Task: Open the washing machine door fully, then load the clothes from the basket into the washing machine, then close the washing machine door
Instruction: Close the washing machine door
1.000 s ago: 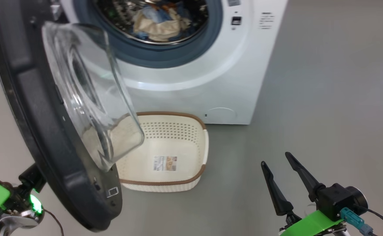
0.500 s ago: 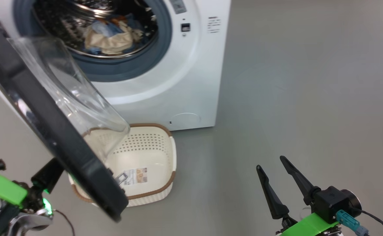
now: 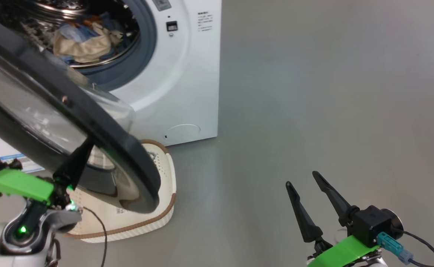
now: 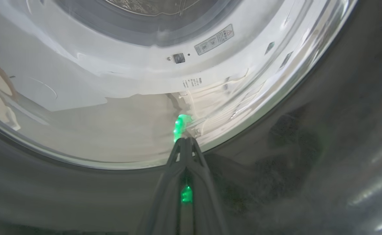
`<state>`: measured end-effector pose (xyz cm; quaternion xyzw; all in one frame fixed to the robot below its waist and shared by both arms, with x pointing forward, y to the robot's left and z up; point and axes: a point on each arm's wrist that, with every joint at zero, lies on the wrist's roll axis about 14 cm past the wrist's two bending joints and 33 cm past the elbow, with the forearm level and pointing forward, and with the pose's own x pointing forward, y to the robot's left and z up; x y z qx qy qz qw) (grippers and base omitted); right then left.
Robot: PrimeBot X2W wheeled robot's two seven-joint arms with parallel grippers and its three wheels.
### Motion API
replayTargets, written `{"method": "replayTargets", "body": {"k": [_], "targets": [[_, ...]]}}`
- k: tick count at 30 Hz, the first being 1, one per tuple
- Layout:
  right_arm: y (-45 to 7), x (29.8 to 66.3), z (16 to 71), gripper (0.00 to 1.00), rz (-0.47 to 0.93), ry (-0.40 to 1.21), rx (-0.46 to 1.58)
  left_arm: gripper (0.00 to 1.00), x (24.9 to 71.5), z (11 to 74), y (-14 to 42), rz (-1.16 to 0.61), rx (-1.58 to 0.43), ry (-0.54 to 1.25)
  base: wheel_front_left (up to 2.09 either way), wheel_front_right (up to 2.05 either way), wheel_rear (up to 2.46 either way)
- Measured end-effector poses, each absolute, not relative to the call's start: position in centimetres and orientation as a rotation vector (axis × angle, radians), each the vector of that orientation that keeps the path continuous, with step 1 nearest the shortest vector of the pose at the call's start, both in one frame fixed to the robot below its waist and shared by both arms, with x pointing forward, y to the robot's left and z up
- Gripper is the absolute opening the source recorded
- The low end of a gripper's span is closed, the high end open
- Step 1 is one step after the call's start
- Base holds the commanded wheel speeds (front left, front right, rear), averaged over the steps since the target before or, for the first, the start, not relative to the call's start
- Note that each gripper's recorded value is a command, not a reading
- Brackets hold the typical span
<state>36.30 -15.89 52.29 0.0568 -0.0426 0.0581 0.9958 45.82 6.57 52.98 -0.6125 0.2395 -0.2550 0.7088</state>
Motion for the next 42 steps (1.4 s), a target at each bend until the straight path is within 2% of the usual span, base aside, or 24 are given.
{"method": "replayTargets", "body": {"k": [13,22,30,37,38,39,40,42], "targets": [[-18.3,35.5,51.2,1.0,0.036,-0.064,0.126,0.0,49.9,52.5,2.2,-0.559,-1.39,0.536,0.0,0.0,0.0],[-19.2,35.5,51.5,1.0,0.009,-0.078,0.119,0.0,50.9,52.1,1.4,-0.55,-1.406,0.535,0.0,0.0,0.0],[-18.5,36.1,51.3,1.0,0.031,-0.077,0.131,0.0,50.8,53.8,3.7,-0.538,-1.456,0.432,0.0,0.0,0.0],[-17.6,36.8,51.2,1.0,0.06,-0.075,0.137,0.0,49.3,53.2,7.2,-0.448,-1.521,0.338,0.0,0.0,0.0],[-17.5,36.9,51.2,1.0,0.065,-0.075,0.138,0.39,49.1,53.3,7.9,-0.431,-1.539,0.312,0.0,0.0,0.0],[-17.3,37.0,51.2,1.0,0.07,-0.076,0.139,0.93,48.8,53.4,8.4,-0.42,-1.556,0.291,0.0,0.0,0.0],[-17.2,37.1,51.2,1.0,0.075,-0.078,0.14,1.0,48.4,53.6,8.9,-0.409,-1.567,0.27,0.0,0.0,0.0],[-16.7,37.3,51.3,1.0,0.089,-0.08,0.143,1.0,47.7,53.5,10.0,-0.377,-1.577,0.234,0.0,0.0,0.0]]}}
